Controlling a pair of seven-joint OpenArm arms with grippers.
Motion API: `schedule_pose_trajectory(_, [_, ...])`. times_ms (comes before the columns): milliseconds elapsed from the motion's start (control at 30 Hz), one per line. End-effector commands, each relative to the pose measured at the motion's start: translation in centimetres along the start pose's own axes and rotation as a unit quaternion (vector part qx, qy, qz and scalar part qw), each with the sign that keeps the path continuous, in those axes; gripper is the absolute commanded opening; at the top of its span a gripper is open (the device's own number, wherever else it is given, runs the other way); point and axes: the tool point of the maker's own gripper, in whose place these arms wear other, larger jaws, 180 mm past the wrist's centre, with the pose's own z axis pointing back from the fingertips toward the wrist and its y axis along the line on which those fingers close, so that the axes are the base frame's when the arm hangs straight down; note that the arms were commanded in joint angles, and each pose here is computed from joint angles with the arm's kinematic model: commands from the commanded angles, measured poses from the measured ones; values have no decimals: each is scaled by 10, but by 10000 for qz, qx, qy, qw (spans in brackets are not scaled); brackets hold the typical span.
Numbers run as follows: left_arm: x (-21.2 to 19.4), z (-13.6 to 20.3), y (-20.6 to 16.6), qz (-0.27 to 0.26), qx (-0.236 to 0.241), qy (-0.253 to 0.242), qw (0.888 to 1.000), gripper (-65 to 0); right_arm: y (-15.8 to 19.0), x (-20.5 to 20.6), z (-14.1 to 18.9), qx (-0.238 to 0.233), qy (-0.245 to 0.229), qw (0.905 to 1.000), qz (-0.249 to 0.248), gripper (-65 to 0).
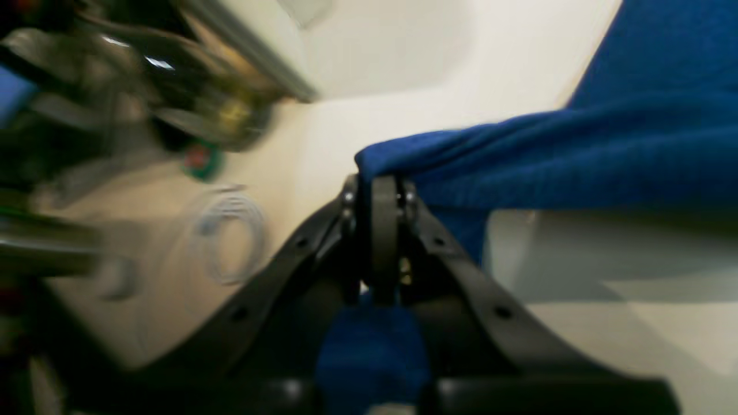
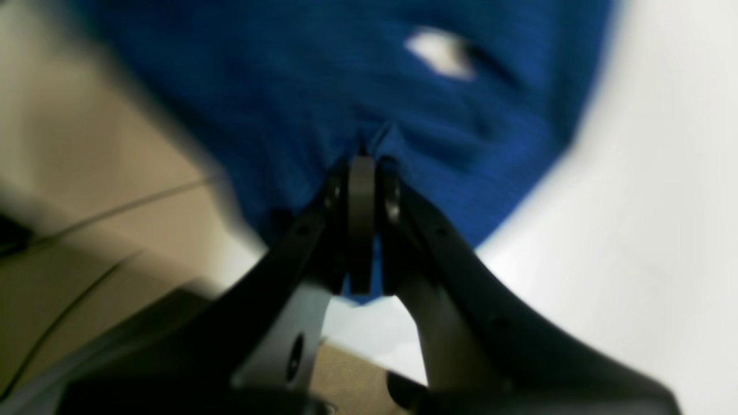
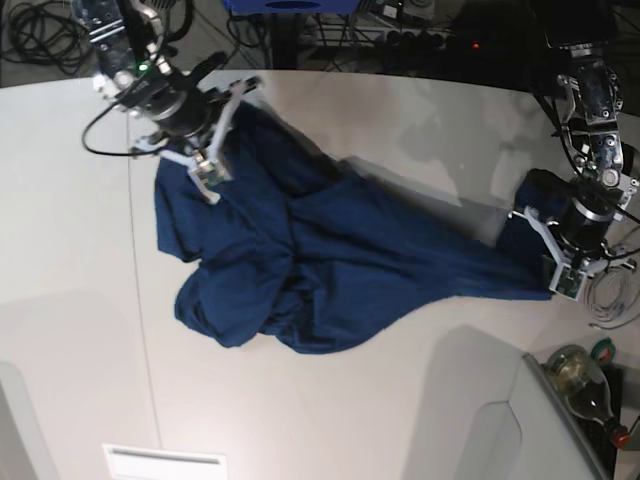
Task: Layout the t-shirt on the table in an organized manner, then fold the t-shirt properly
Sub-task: 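Release the shirt end with the left gripper and regrasp nearer the middle, then lift the shirt high with both grippers and shake it out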
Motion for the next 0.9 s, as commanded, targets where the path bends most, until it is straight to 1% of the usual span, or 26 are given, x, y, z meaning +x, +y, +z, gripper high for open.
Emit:
schedule_pose_trajectory(0, [39, 3, 26, -75, 342, -561, 9978, -650, 15, 14, 2, 210, -210, 9993, 226, -648])
schedule_pose_trajectory(67, [65, 5, 45, -141, 599, -701, 9956, -650, 44, 22, -1, 582, -269, 9960, 626, -648])
schedule_pose_trajectory(133, [101, 8, 68, -160, 904, -864, 9920, -650, 72, 27, -1, 939, -334, 9898, 1015, -648])
schedule_pose_trajectory(200, [137, 8, 75, -226, 1012, -1057, 9890, -650, 92, 36, 0, 1182, -450, 9838, 1270, -648])
schedule_pose_trajectory(333, [219, 8, 50, -732, 797, -1623, 9808, -650, 116, 53, 6, 1437, -594, 9735, 1675, -648])
schedule_pose_trajectory(400, [256, 8, 29, -938, 601, -1889, 9757, -650, 129, 67, 18, 1578, -843, 9665, 1838, -648])
schedule_pose_trajectory(467, [295, 13, 8, -968, 423, -2214, 9694, -650, 135, 84, 33, 1637, -1156, 9613, 1893, -648])
schedule_pose_trajectory(500, [314, 16, -3, -988, 361, -2366, 9659, -650, 134, 91, 39, 1616, -1283, 9605, 1866, -648])
schedule_pose_trajectory(567, [348, 19, -24, -998, 246, -2601, 9601, -650, 118, 97, 42, 1429, -1363, 9636, 1804, -648])
schedule_pose_trajectory(667, [402, 23, -63, -1162, 70, -2895, 9501, -650, 83, 92, 38, 1005, -1258, 9762, 1452, -648])
schedule_pose_trajectory(700, [415, 23, -77, -1186, -27, -2957, 9479, -650, 75, 90, 38, 907, -1260, 9788, 1337, -648])
schedule_pose_trajectory(733, [430, 23, -91, -1196, -162, -2993, 9465, -650, 63, 92, 39, 771, -1358, 9806, 1184, -648])
schedule_pose_trajectory(767, [442, 21, -106, -1201, -319, -3000, 9458, -650, 54, 92, 41, 663, -1467, 9814, 1044, -648])
schedule_pose_trajectory(800, [443, 12, -113, -1296, -405, -2900, 9473, -650, 44, 93, 43, 539, -1585, 9818, 900, -648])
schedule_pose_trajectory(833, [448, 7, -127, -1448, -548, -2893, 9446, -650, 31, 91, 46, 370, -1690, 9823, 719, -648])
schedule_pose_trajectory(867, [455, 8, -153, -1578, -809, -3057, 9355, -650, 17, 88, 48, 179, -1769, 9827, 525, -648])
